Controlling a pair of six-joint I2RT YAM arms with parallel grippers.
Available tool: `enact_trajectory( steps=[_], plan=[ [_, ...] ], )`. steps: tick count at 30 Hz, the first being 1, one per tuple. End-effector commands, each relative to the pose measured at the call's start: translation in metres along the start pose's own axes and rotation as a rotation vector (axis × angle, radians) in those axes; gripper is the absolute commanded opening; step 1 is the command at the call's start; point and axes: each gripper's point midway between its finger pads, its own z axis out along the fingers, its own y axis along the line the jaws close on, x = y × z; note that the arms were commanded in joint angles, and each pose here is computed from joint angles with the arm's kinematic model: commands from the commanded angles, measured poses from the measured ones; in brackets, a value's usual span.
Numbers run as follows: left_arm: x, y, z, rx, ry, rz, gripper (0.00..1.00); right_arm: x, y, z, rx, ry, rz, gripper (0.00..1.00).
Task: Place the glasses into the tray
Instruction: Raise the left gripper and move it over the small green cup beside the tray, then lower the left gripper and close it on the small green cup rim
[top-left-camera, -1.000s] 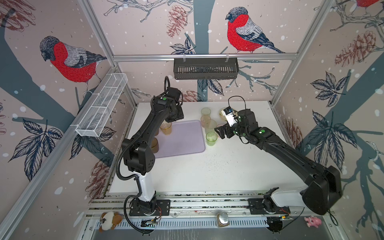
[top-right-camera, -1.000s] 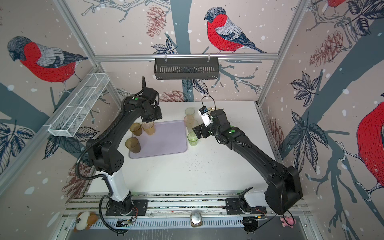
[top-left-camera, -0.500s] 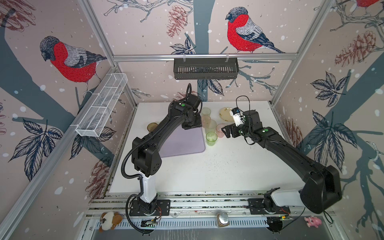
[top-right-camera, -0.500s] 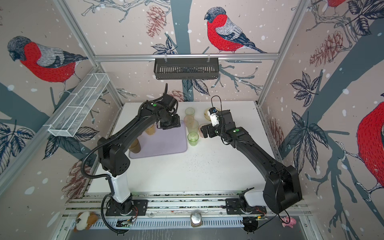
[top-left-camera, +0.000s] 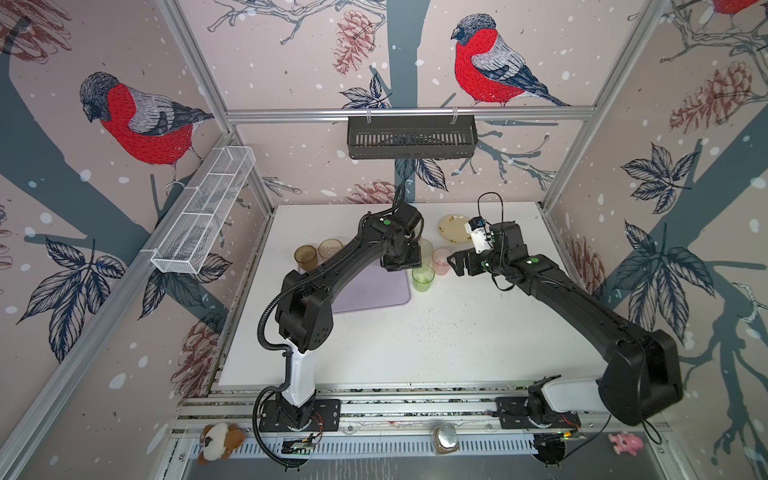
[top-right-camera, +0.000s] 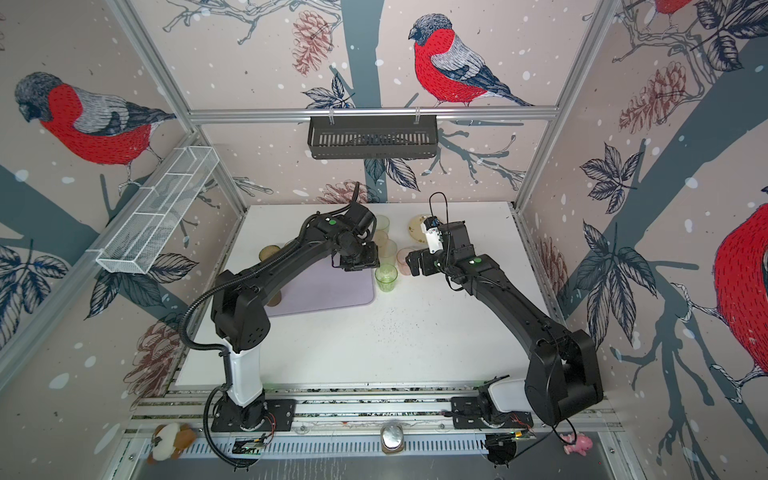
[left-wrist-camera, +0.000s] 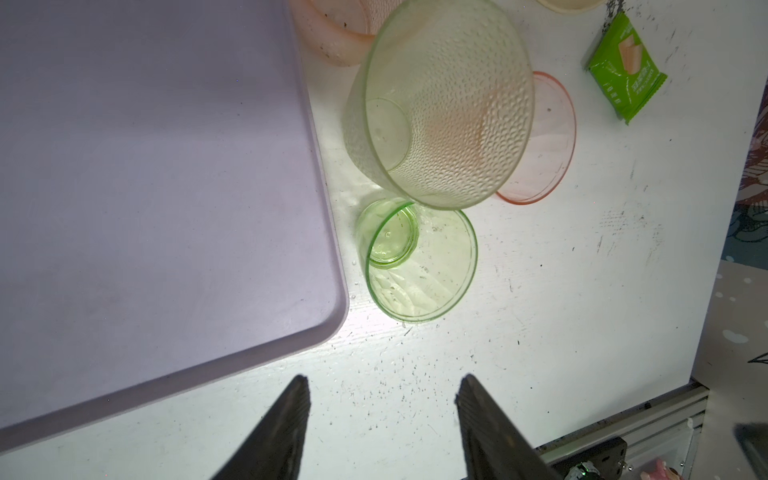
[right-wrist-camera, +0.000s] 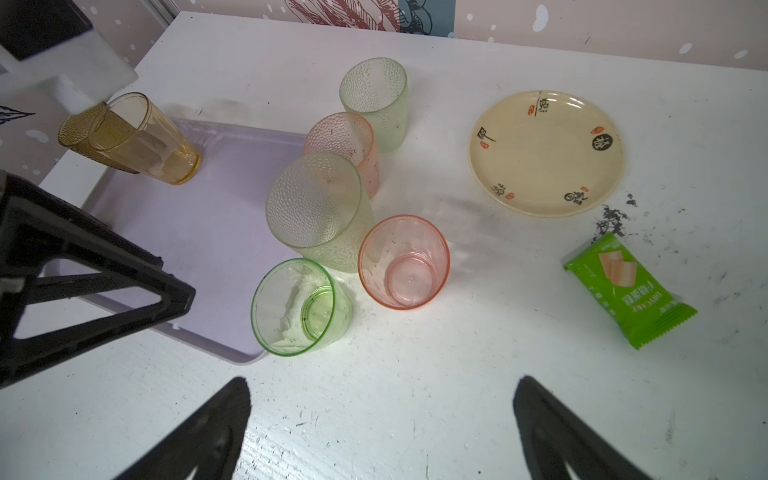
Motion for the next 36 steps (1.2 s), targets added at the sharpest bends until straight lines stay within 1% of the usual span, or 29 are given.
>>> enact_trajectory(
  steps=[1, 8, 15, 26, 36],
  plan=[
    [0.004, -0.001, 0.012, 0.000, 0.011, -0.010, 0.58, 0.001, 0.001, 0.001, -0.009, 0.004, 0.014, 1.00],
    [0.006, 0.003, 0.035, -0.044, 0.005, -0.012, 0.54, 0.001, 0.000, 0.001, -0.009, 0.004, 0.014, 0.99],
    [0.006, 0.004, 0.051, -0.045, -0.001, -0.029, 0.49, -0.001, 0.000, 0.002, -0.009, 0.004, 0.013, 1.00],
    [0.001, 0.006, 0.061, -0.062, -0.012, -0.045, 0.38, -0.002, 0.000, 0.002, -0.008, 0.006, 0.012, 0.99],
    [0.003, 0.007, 0.066, -0.073, -0.006, -0.043, 0.32, -0.004, 0.000, 0.002, -0.008, 0.002, 0.012, 1.00]
  ],
)
